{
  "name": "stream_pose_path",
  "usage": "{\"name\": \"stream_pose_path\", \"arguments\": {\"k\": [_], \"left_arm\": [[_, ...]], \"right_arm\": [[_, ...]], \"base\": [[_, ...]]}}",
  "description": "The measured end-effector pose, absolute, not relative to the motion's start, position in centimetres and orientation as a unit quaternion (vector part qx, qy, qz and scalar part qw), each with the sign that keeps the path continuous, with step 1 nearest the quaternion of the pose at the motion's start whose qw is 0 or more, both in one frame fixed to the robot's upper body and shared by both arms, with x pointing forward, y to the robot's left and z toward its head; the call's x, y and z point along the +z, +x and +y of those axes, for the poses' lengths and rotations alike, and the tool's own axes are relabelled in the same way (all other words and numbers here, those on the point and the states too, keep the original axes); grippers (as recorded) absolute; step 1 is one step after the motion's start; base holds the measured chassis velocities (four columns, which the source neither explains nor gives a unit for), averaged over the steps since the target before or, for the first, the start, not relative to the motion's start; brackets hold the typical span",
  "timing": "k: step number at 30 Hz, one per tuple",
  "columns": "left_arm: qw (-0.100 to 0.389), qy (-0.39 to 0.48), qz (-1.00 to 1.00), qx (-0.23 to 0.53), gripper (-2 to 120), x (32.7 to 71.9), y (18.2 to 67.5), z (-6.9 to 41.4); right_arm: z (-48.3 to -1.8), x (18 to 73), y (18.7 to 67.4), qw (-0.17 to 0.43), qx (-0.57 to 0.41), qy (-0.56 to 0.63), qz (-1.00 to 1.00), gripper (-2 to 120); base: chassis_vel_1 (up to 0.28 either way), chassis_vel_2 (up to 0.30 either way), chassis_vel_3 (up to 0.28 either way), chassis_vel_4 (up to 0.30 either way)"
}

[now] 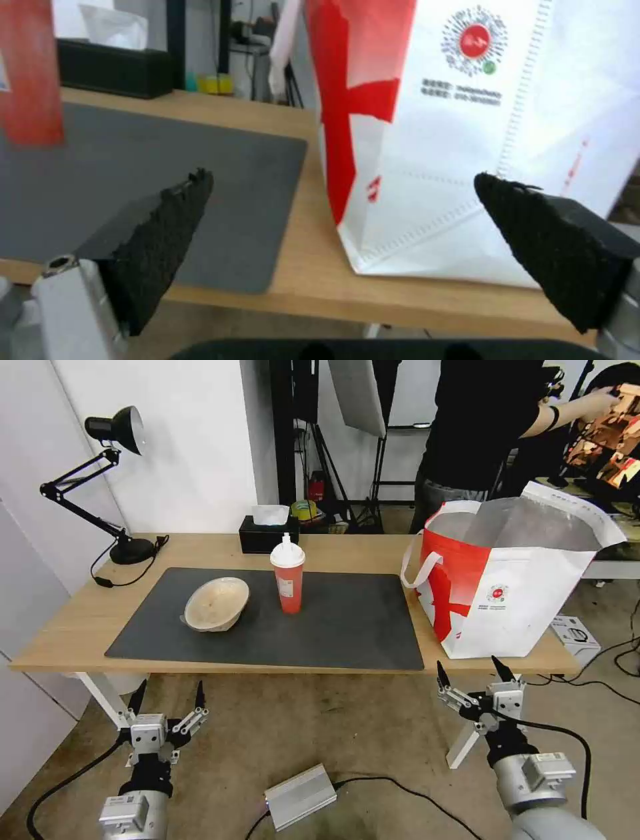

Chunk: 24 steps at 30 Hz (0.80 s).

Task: Pick up the trash from the table and place it into the takeout bag.

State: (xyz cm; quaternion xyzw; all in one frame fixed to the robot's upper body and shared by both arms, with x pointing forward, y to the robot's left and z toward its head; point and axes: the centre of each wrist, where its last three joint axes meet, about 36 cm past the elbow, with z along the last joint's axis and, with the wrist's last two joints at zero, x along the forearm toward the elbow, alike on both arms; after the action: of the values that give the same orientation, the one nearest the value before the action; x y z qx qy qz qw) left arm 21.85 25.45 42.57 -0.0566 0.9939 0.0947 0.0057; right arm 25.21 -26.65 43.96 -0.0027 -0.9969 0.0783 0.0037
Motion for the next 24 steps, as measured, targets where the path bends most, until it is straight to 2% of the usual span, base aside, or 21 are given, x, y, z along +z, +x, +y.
{"name": "stream_pose_path", "arguments": {"k": [24], "left_arm": [[0.004,-0.06,0.994,0.096,98,42.5,21.8,25.6]], "right_arm": [[-26.0,41.4,24.3,0.022,0.083,-0.023,-0.996,100]], "base": [[0.0,0.0,0.0,0.0]]}}
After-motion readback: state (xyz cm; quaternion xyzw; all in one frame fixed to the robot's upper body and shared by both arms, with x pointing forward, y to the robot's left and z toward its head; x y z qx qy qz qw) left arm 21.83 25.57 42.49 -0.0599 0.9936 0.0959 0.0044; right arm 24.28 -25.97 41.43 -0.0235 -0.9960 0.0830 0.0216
